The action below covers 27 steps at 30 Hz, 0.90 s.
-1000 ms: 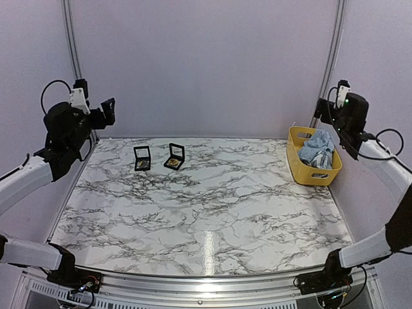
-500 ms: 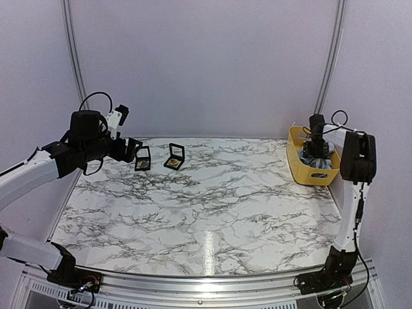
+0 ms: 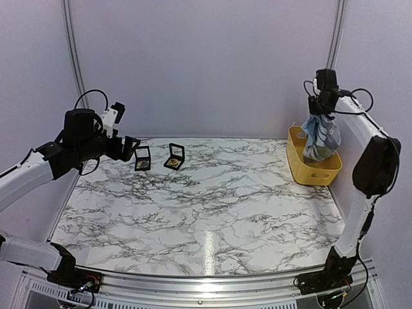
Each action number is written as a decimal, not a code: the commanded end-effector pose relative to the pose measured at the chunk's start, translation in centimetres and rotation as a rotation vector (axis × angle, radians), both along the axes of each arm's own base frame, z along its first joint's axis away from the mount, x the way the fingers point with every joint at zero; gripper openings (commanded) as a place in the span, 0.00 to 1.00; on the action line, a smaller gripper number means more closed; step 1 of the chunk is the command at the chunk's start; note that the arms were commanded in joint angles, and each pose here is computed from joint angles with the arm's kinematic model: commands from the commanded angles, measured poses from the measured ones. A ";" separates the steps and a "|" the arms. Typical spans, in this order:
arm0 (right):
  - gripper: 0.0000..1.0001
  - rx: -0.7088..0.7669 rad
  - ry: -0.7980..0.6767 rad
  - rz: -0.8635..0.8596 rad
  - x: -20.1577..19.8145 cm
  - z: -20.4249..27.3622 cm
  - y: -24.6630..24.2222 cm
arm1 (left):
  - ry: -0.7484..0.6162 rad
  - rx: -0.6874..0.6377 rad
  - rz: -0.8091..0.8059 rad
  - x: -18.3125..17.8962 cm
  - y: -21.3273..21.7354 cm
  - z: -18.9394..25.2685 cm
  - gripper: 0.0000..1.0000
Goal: Pin the brooch onto the clothing
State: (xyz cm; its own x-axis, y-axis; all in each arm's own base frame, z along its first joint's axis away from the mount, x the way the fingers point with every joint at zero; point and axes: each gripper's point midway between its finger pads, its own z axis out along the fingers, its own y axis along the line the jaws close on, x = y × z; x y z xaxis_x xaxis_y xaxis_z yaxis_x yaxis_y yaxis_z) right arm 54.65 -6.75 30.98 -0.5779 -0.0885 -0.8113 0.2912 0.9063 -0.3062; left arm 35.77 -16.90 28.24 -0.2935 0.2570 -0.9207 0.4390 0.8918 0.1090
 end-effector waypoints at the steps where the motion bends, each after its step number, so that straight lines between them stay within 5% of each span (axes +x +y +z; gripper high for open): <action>1: 0.00 -0.084 -0.311 0.469 -4.9 14.5 15.8 | -0.104 -0.057 0.037 -0.2 0.7 3.7 0.99; 7: 0.00 0.198 -0.440 0.785 -12.3 16.0 25.0 | -0.100 -0.076 0.021 -0.3 0.3 3.7 0.99; 14: 0.00 0.587 -0.215 0.976 -16.0 4.9 31.0 | -0.063 -0.093 -0.016 -0.2 -0.7 2.7 0.98; 17: 0.03 0.751 0.001 0.852 -15.5 -4.3 31.9 | -0.039 -0.088 -0.012 0.2 -1.5 1.7 0.94; 21: 0.45 0.589 0.352 0.438 -12.7 -16.8 26.3 | 0.030 -0.076 -0.117 -0.4 -6.0 -0.5 0.91; 27: 0.60 0.294 0.287 0.202 -9.6 -15.2 18.6 | 0.175 0.079 -0.292 -2.8 -12.4 -6.9 0.91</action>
